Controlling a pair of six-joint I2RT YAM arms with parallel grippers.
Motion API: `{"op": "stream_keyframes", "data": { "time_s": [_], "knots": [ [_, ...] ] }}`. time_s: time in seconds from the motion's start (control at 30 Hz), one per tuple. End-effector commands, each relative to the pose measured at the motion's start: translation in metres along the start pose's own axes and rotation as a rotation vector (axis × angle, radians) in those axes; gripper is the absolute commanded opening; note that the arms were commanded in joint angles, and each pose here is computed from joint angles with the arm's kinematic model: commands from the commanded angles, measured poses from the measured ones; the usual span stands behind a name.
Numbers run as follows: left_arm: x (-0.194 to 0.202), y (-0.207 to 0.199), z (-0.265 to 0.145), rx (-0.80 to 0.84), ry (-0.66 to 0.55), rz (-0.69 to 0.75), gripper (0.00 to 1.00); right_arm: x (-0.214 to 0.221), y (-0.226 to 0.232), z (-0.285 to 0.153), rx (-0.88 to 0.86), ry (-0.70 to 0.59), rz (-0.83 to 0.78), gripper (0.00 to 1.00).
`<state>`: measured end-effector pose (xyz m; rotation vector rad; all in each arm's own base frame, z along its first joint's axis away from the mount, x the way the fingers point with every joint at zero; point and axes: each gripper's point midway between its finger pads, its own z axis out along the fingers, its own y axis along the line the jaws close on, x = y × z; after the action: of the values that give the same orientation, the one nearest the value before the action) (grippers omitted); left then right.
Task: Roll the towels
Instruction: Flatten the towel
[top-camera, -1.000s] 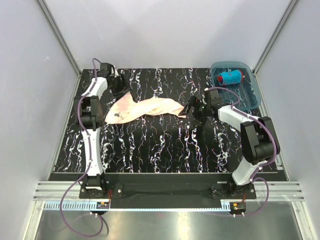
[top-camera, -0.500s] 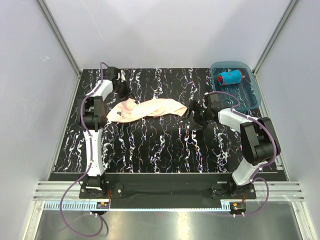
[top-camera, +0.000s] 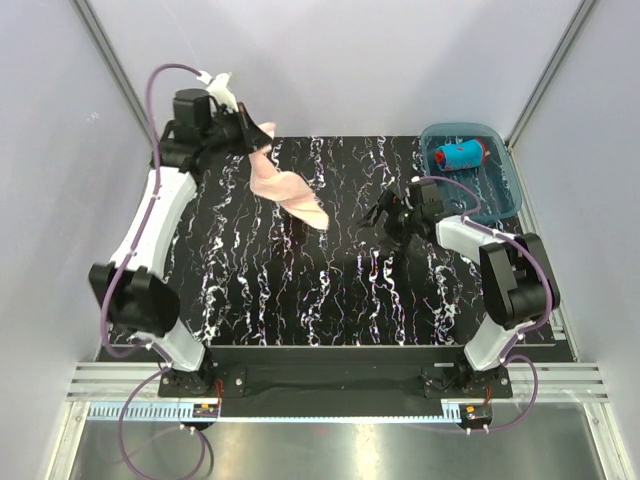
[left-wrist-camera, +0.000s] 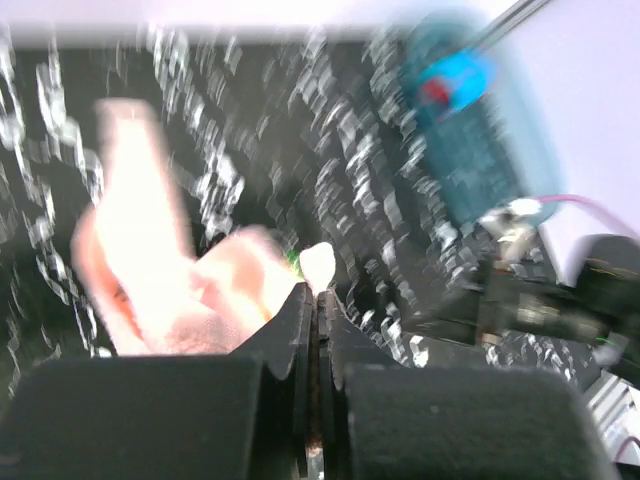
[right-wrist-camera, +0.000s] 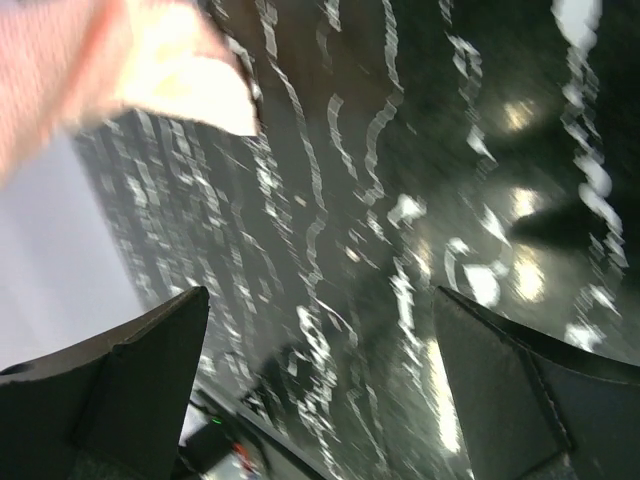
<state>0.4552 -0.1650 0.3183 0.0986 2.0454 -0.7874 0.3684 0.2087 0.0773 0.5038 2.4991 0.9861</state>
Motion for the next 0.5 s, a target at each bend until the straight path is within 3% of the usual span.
{"op": "stream_keyframes", "data": {
  "time_s": [0.0,0.23,0.33,0.47],
  "knots": [
    [0.031,0.028,0.012,-0.026,0.056,-0.016,0.0,-0.026,0.028,0.015,-0.146,-0.055,0.077,1.0],
    [0.054,0.029,0.011,-0.007,0.09,-0.04,0.0,-0.015,0.04,0.045,-0.211,0.028,0.058,0.94],
    [0.036,0.014,0.009,0.03,0.069,-0.021,0.0,-0.001,0.026,0.054,-0.19,0.057,0.065,0.94],
    [-0.038,-0.05,-0.018,0.167,-0.053,0.046,0.0,0.005,0.019,0.054,-0.179,0.06,0.071,0.94]
  ]
}}
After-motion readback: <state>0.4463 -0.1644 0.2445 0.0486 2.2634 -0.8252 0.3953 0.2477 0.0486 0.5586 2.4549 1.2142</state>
